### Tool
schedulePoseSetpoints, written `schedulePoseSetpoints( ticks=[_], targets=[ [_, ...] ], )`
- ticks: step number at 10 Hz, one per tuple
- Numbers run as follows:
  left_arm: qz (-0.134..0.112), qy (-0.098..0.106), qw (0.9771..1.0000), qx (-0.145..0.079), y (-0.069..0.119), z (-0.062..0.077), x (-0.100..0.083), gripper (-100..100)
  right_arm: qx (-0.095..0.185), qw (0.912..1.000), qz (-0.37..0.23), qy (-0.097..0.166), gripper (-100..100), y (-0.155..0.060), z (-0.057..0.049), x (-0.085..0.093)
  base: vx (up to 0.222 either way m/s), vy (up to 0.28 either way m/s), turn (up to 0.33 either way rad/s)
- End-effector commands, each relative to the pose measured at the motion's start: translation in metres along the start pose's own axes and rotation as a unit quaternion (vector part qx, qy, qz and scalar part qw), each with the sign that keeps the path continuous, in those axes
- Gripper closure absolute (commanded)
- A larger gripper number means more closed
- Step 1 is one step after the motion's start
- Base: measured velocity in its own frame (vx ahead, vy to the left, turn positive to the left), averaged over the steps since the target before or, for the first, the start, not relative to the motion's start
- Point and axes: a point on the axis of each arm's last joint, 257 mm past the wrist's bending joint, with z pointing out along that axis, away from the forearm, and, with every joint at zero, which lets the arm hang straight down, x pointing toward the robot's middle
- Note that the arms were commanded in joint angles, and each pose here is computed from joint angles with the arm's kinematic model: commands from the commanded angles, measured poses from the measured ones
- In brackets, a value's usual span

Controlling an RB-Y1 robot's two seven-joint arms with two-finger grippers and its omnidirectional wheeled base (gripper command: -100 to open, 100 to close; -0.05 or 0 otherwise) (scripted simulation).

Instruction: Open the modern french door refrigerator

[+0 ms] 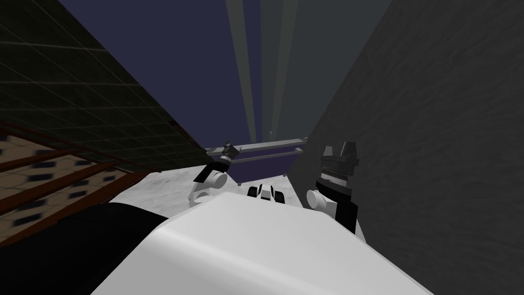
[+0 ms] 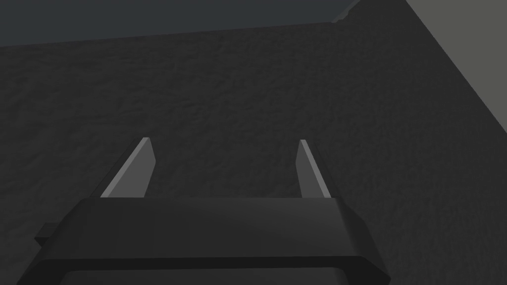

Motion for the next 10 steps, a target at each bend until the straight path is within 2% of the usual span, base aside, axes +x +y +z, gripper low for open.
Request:
schedulePoseSetpoints(
  ticks=[1,3,5,8,10],
  targets=[
    [-0.035,-0.004,0.9988,-0.034,0.014,-0.001,0.0,-100,0.0,1.0,0.0,0.0,0,0.0,0.0,0.0,0.066,-0.109,0.083],
    [-0.063,-0.006,0.9964,-0.056,0.024,-0.002,0.001,-100,0.0,1.0,0.0,0.0,0,0.0,0.0,0.0,0.062,-0.101,0.08],
    [-0.095,-0.008,0.9926,-0.075,0.032,-0.003,0.005,-100,0.0,1.0,0.0,0.0,0,0.0,0.0,0.0,0.061,-0.102,0.061],
    [-0.144,-0.007,0.9852,-0.093,0.035,-0.006,0.016,-100,0.0,1.0,0.0,0.0,0,0.0,0.0,0.0,0.059,-0.12,0.082],
    [-0.178,-0.003,0.9797,-0.091,0.029,-0.009,0.027,-100,0.0,1.0,0.0,0.0,0,0.0,0.0,0.0,0.047,-0.092,0.053]
  ],
)
